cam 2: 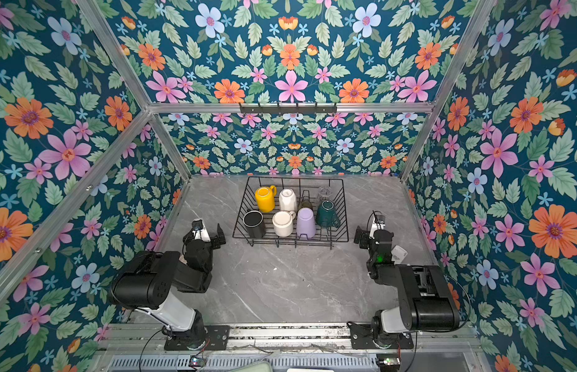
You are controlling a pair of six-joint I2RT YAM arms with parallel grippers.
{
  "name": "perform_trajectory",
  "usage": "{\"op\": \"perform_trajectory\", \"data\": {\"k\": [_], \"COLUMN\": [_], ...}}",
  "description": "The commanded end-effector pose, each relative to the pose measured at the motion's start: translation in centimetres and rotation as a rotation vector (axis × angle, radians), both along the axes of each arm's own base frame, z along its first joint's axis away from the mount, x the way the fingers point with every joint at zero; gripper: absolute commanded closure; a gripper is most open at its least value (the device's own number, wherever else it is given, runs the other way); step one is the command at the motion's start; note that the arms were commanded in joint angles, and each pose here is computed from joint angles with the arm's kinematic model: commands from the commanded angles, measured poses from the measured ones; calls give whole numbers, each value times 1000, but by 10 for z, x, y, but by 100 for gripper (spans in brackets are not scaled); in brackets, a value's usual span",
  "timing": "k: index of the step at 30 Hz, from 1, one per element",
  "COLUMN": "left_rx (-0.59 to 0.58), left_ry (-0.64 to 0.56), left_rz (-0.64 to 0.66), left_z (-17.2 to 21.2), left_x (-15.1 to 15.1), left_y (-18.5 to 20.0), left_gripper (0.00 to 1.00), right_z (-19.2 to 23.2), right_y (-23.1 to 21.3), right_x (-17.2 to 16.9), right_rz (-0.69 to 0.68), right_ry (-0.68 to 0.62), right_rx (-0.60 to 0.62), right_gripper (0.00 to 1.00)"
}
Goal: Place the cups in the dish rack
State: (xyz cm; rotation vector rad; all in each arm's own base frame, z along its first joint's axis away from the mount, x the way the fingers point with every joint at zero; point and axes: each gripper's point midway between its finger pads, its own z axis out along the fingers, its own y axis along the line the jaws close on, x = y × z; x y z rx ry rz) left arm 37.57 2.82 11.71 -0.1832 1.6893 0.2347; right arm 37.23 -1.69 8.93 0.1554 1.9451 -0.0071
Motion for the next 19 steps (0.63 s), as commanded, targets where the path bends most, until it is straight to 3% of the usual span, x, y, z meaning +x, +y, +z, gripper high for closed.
{"op": "perform_trajectory", "data": {"k": [1, 19], "left_rx": [-11, -8], "left_ry": [-1, -2], "left_rz": [22, 23], "left_z": [2, 2], "left_x": [5, 4], "left_y": [6, 6], "left_gripper": [0, 0], "right_z": [8, 8], "right_y": [1, 0], "right_x": [4, 4], "right_rz": [5, 2], "right_ry": [-34, -39], "right_rx": [-8, -9], "right_gripper": [1, 1]}}
